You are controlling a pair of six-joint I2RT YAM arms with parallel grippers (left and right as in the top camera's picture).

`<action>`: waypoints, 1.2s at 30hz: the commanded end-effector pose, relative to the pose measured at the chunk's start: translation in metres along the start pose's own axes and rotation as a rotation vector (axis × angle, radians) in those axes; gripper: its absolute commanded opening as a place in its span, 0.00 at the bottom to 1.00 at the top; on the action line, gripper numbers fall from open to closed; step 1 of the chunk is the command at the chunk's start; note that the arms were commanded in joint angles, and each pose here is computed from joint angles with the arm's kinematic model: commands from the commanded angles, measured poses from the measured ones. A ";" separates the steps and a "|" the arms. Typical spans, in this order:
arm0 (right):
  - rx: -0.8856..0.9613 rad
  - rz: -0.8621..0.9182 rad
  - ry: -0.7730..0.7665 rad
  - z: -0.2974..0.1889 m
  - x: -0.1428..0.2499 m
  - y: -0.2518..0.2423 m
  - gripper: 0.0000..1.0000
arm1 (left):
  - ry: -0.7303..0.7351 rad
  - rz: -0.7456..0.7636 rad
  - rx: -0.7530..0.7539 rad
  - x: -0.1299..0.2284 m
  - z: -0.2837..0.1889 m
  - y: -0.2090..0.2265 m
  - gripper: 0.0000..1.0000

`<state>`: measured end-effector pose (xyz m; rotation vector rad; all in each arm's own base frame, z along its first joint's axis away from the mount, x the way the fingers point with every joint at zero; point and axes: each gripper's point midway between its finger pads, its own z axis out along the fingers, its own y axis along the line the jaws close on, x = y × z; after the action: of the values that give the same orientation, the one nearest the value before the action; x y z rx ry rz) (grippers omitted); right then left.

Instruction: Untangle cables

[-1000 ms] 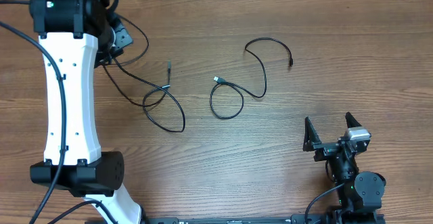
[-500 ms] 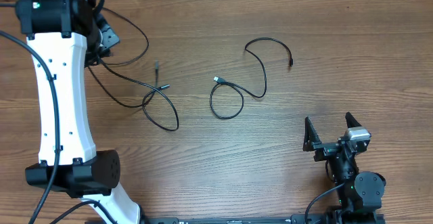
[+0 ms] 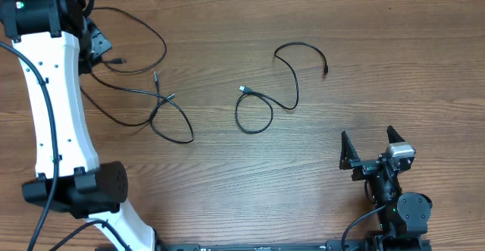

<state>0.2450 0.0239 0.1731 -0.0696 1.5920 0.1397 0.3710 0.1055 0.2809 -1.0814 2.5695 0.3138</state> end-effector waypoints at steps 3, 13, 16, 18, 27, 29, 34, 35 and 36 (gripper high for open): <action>0.007 -0.005 0.003 0.000 0.003 -0.001 1.00 | 0.054 -0.062 -0.132 -0.016 0.046 0.026 0.04; 0.007 -0.005 0.003 0.000 0.003 -0.001 1.00 | 0.045 -0.203 -0.320 -0.054 0.091 0.111 0.12; 0.007 -0.005 0.003 0.000 0.003 -0.001 1.00 | 0.072 -0.246 -0.358 -0.055 0.094 0.145 0.11; 0.007 -0.005 0.003 0.000 0.003 -0.001 1.00 | 0.108 -0.285 -0.376 -0.050 0.095 0.165 0.25; 0.007 -0.005 0.003 0.000 0.003 -0.001 1.00 | 0.273 -0.257 -0.086 -0.034 0.105 0.148 1.00; 0.007 -0.005 0.003 0.000 0.003 -0.001 1.00 | 0.274 -0.238 -0.068 -0.033 0.104 0.138 1.00; 0.007 -0.005 0.003 0.000 0.003 -0.001 1.00 | 0.236 -0.167 -0.034 -0.035 0.096 0.106 1.00; 0.007 -0.005 0.003 0.000 0.003 -0.001 1.00 | 0.220 -0.147 -0.014 -0.036 0.092 0.094 1.00; 0.007 -0.005 0.003 0.000 0.003 -0.001 1.00 | 0.207 -0.130 0.006 -0.037 0.089 0.084 1.00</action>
<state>0.2450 0.0239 0.1729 -0.0695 1.5927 0.1397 0.3350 0.2411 0.2076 -1.4639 2.6454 0.2438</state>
